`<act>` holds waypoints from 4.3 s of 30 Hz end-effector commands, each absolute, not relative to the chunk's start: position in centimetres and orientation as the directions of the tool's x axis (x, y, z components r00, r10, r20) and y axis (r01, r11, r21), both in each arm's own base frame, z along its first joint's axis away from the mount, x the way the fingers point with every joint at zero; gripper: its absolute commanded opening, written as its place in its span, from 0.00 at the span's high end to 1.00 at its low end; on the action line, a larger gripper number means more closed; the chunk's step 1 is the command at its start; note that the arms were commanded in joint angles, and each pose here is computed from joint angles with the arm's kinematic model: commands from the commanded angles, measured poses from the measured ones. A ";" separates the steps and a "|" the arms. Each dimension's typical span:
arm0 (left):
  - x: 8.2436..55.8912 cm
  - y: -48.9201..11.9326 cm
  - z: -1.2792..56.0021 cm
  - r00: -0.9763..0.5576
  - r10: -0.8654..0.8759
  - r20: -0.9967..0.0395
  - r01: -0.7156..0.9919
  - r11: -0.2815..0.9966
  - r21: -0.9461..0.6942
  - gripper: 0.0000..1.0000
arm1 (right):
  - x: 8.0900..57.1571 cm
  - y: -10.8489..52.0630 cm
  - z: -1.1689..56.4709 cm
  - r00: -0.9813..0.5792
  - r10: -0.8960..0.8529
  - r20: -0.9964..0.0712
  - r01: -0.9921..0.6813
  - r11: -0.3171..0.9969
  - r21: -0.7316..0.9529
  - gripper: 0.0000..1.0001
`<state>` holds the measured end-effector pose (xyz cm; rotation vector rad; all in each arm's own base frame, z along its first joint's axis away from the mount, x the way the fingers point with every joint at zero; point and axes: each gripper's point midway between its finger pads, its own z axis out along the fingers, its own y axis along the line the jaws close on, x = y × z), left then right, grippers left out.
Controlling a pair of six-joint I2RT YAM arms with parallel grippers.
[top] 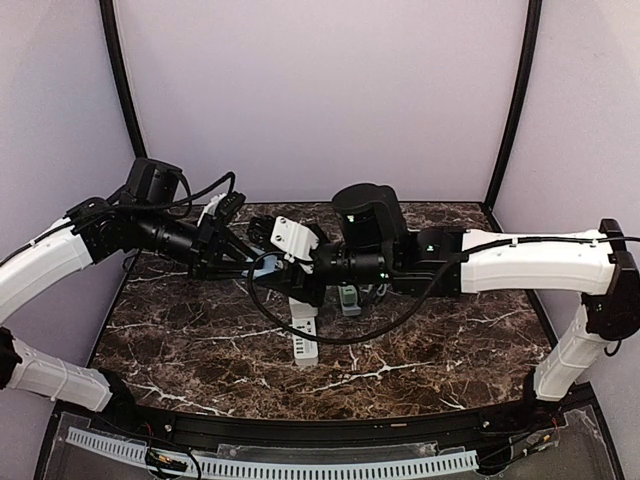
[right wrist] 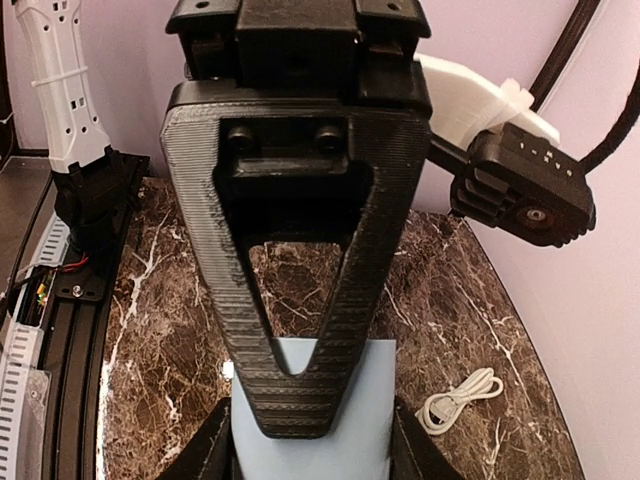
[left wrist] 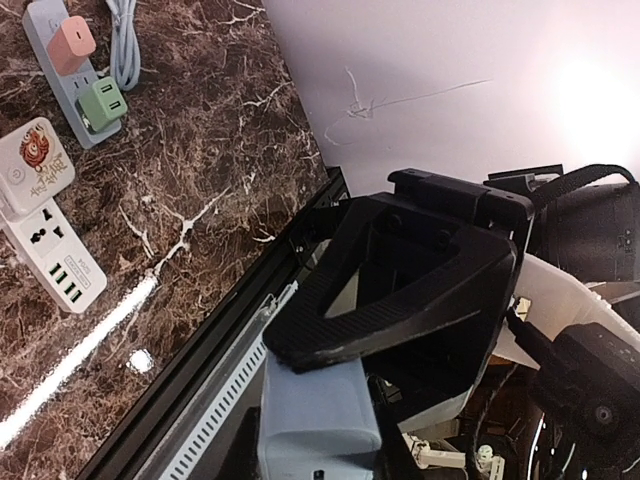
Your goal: Insert the plug
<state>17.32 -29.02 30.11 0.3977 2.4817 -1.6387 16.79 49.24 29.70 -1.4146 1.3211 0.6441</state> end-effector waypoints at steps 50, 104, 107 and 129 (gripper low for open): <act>25.7 -32.4 17.4 -0.997 0.078 0.005 0.067 0.883 -0.465 0.99 | 31.3 18.5 31.6 -0.499 -0.208 -0.841 -0.342 0.939 -0.030 0.01; 24.2 -35.2 9.3 -0.979 -0.157 -0.128 -0.138 0.980 -0.147 0.99 | 25.7 11.7 28.7 -0.609 -0.077 -0.789 -0.265 0.958 0.111 0.01; 24.0 -35.3 9.0 -0.980 -0.158 -0.123 -0.141 0.981 -0.135 0.99 | 25.5 11.8 28.5 -0.607 -0.091 -0.790 -0.276 0.956 0.101 0.01; 23.9 -34.7 7.2 -0.982 -0.148 -0.116 -0.143 0.988 -0.050 0.99 | 24.6 11.5 27.5 -0.609 -0.120 -0.784 -0.290 0.954 0.079 0.01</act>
